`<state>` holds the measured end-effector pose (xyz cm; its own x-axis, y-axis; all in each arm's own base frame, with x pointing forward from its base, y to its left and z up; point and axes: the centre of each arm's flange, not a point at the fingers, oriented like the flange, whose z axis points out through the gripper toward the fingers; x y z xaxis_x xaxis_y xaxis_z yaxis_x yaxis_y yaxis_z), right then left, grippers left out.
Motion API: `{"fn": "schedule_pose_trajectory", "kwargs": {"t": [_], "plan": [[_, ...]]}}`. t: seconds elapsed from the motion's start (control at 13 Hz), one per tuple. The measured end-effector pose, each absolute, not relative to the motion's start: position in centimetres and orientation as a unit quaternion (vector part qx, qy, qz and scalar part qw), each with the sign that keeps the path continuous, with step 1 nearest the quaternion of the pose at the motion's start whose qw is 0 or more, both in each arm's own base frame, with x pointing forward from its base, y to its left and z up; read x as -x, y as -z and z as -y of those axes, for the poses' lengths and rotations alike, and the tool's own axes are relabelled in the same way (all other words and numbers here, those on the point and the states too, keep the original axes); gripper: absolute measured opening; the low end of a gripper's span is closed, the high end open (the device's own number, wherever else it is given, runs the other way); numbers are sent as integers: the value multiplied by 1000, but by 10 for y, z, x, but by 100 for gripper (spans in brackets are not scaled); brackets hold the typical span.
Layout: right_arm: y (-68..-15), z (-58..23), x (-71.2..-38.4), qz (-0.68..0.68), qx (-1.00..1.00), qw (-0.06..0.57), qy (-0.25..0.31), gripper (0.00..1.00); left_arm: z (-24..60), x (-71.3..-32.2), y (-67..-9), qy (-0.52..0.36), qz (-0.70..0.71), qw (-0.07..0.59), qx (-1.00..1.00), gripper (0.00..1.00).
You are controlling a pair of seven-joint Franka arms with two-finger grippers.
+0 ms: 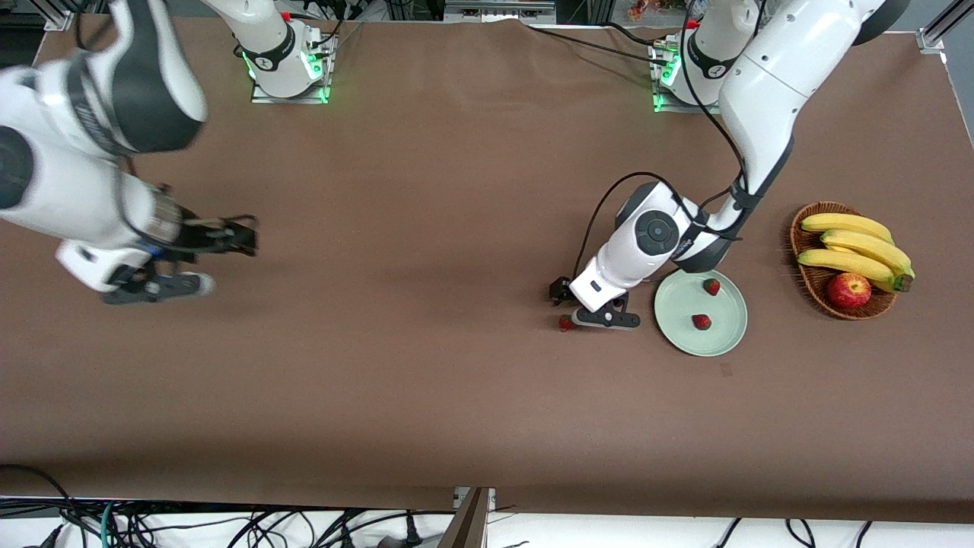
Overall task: Collect all strawberries into plate
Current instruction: 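Grasp the last strawberry with the left gripper while the right gripper retracts, then carry the strawberry onto the plate and open the left gripper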
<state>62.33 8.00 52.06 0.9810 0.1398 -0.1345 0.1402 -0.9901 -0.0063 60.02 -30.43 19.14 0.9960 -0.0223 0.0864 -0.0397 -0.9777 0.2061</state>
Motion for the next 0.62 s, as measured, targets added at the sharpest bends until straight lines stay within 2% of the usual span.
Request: {"fn": "schedule_pose_trajectory", "kwargs": {"t": [0.23,0.46,0.62], "plan": [[-561,-32,-596,-44,-996,4,75,100,310,-611,-186,-62,33,91,-993,100],[-592,-22,-568,-36,-996,6,80,100,312,-613,-168,-66,42,86,-993,100],[-614,-1,-554,-16,-997,6,71,100,313,-613,-166,-67,43,87,-993,78]]}}
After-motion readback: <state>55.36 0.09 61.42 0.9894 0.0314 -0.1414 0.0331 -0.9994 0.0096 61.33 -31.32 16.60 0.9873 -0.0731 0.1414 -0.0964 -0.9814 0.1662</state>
